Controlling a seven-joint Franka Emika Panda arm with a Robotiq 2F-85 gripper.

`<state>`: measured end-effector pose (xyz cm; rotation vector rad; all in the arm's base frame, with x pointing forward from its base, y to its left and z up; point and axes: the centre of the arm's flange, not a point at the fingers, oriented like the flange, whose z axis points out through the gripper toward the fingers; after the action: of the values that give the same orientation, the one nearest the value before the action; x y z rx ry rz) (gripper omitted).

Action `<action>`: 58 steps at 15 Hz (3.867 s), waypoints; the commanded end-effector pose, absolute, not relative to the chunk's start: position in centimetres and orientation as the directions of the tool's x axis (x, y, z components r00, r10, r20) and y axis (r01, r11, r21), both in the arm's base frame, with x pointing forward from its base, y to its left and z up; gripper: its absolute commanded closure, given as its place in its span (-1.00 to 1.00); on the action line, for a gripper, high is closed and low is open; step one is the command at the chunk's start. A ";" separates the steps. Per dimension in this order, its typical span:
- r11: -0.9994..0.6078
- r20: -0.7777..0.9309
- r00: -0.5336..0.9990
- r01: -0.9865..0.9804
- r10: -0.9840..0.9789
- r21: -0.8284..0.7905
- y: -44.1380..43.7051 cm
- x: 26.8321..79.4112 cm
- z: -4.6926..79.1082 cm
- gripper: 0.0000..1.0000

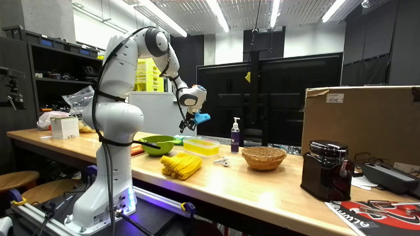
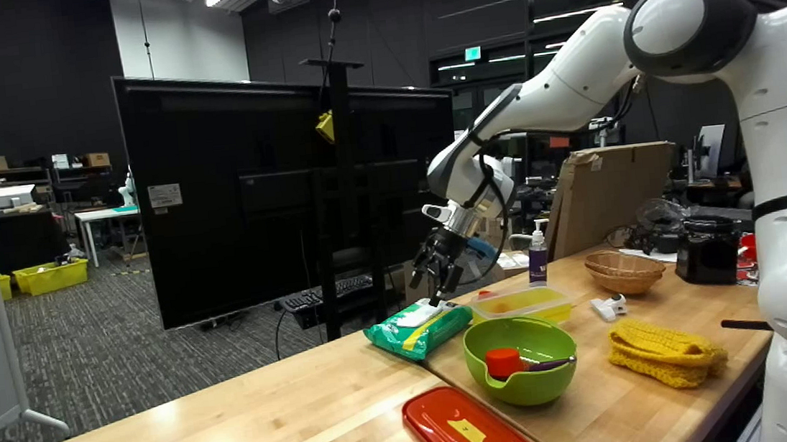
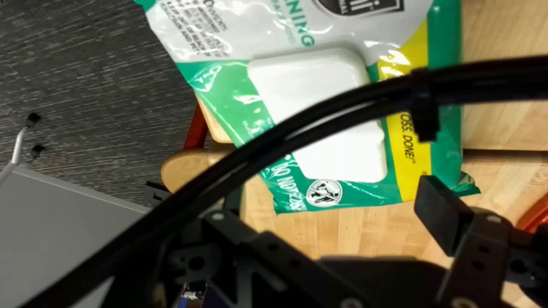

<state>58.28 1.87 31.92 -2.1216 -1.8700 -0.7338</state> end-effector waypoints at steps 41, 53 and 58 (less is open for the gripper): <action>-0.082 0.585 0.022 0.994 0.811 0.076 0.6 60.3 26.9 0.08; -0.040 0.579 -0.018 0.995 0.815 0.087 0.7 61.0 27.8 0.88; -0.029 0.580 -0.033 0.995 0.814 0.099 0.8 61.4 28.1 0.92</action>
<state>61.30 0.96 28.85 -1.9135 -1.8863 -0.7143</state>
